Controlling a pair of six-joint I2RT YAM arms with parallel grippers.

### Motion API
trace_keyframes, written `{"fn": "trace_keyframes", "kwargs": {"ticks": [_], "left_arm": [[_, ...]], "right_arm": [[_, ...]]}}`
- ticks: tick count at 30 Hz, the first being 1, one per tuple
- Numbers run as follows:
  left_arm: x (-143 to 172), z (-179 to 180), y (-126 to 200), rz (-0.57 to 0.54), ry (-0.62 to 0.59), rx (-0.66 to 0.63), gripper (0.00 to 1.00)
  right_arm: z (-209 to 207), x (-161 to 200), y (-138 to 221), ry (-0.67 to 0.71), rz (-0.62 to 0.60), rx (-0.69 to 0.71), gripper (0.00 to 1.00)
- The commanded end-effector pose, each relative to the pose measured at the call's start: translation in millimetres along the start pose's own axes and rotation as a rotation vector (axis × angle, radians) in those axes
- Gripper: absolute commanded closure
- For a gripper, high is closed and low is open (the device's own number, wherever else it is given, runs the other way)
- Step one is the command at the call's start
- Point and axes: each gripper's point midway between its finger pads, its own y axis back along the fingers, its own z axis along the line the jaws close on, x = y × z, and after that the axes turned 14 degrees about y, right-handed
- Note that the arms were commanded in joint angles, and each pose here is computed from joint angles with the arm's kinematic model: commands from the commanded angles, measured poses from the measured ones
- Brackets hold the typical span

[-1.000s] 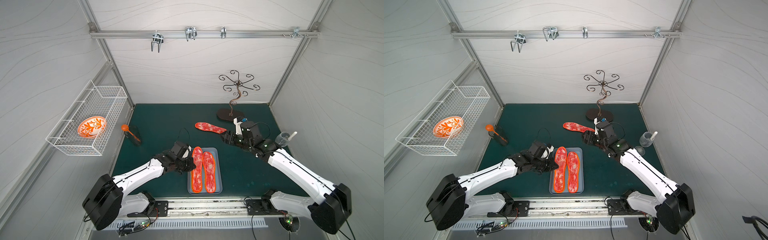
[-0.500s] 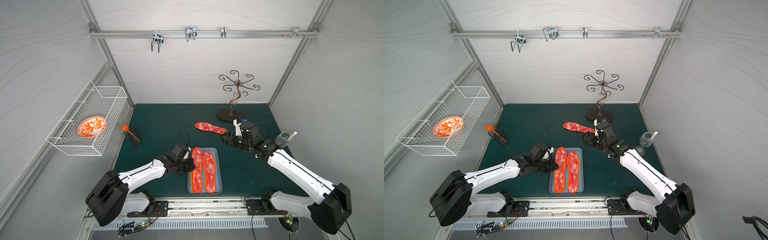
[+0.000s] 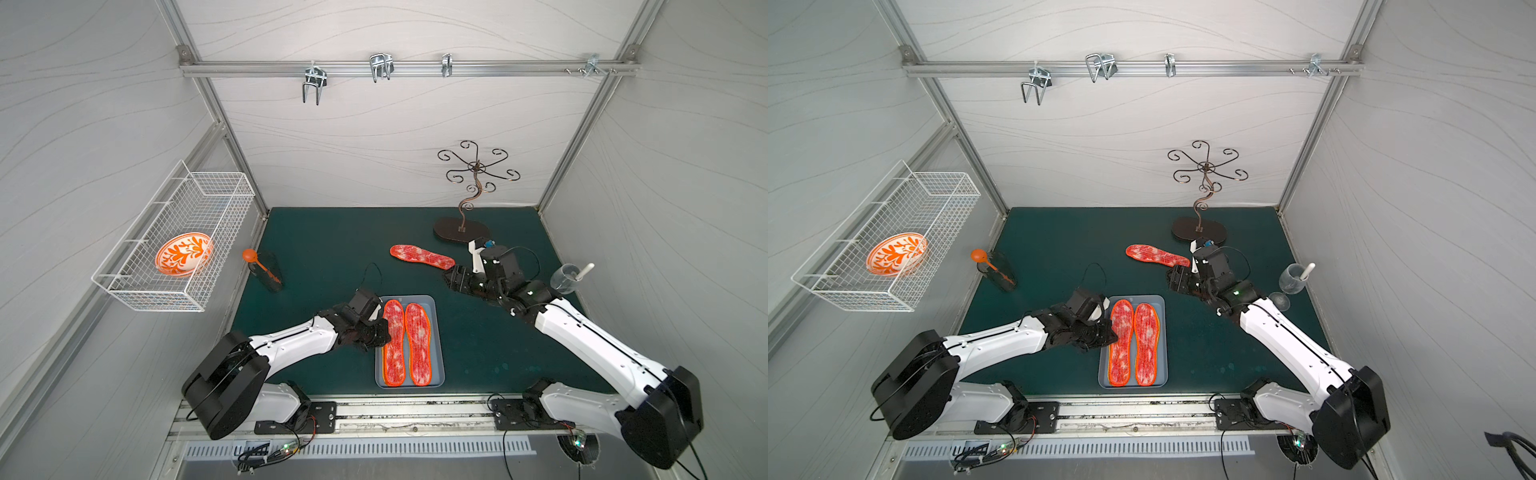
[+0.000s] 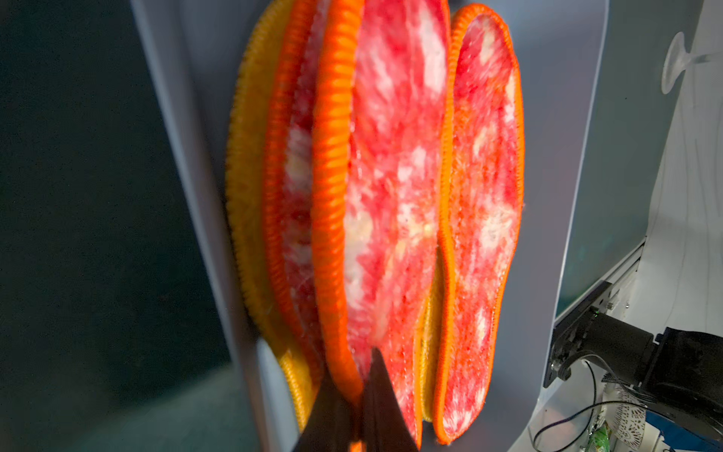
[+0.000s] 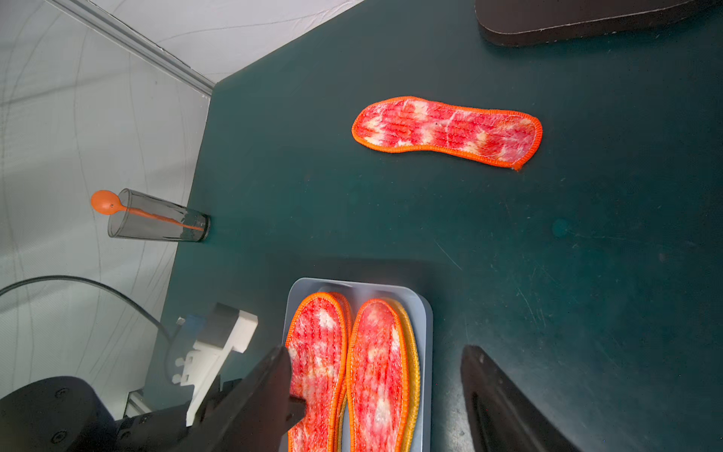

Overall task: Put the insoles into the storage box
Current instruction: Place the insole in the storage box.

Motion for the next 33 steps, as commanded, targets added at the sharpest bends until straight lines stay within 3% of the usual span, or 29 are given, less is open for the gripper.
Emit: {"fn": "trace_keyframes", "kwargs": {"ticks": [1, 5, 9, 20, 26, 33], "left_arm": [[0, 4, -2, 0.003, -0.034, -0.034, 1.0], [-1, 4, -1, 0.001, -0.038, -0.046, 0.93], [-2, 2, 2, 0.002, -0.045, -0.055, 0.79], [-13, -23, 36, -0.058, -0.082, -0.044, 0.49], [-23, -35, 65, -0.12, -0.142, -0.069, 0.41], [-32, -58, 96, -0.183, -0.229, -0.045, 0.31]], "right_arm": [[-2, 1, 6, 0.001, -0.006, 0.0, 0.27], [-5, 3, 6, -0.001, -0.003, 0.007, 0.27], [-6, 4, 4, 0.011, 0.003, 0.012, 0.27], [-14, -2, -11, 0.182, 0.068, 0.035, 0.23], [-22, -2, -28, 0.284, 0.13, 0.066, 0.2], [-40, -3, -77, 0.446, 0.257, 0.084, 0.19]]}}
